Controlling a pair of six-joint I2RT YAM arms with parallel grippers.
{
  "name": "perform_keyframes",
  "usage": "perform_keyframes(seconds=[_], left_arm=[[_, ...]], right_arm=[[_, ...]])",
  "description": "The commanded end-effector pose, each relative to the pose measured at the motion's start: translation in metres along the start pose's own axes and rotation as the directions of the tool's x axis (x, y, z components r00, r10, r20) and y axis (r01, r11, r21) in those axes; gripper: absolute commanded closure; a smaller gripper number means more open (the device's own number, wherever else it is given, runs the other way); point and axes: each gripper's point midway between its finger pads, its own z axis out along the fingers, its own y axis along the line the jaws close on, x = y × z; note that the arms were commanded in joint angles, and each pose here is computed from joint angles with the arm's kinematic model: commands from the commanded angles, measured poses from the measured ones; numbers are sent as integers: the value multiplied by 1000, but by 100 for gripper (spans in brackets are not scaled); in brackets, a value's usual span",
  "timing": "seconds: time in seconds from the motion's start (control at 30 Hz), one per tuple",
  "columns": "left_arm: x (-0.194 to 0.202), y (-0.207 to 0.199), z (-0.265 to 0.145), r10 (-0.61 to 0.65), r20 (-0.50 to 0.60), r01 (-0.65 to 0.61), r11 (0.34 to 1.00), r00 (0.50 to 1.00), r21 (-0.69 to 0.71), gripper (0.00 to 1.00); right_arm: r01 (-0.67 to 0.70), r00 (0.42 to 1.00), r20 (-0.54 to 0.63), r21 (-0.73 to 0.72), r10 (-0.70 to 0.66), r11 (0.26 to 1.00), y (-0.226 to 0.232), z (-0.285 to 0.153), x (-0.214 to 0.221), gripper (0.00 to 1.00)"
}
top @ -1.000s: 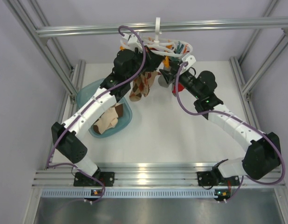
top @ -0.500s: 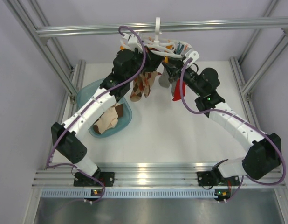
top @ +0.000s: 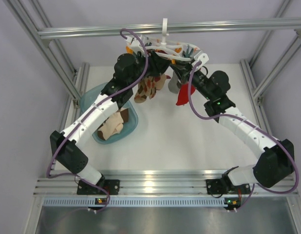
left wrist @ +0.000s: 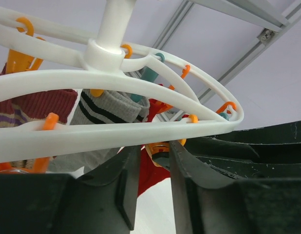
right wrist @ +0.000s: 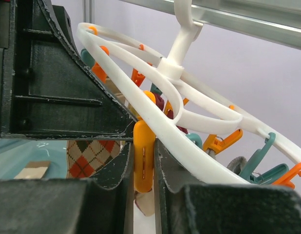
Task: Clip the socks to the hanger
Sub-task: Open the clamp at the hanger.
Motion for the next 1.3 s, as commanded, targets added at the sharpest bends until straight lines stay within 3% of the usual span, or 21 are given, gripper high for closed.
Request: perform_keyframes(seconds=[0.0,0.3,1.03,1.27], left_arm=[[-19,-33,-15,-7,33,3,993,999,118,62],[-18,-40,-15,-43,24,38,982,999,183,48],[-17,-51,-25,-88,3,84,952,996,293,36],[-21,-36,-31,-88,24,80,973,996,215,32]], right_arm=[[8,999,43,-41,-6,999,7,3,-17,100],[-30,998,50,-67,34,997,11,0,-20,100],[-84,995,41,-69,87,994,4,-7,-18,100],[-124,991,45,-33,126,992,-5,-7,-20,100]])
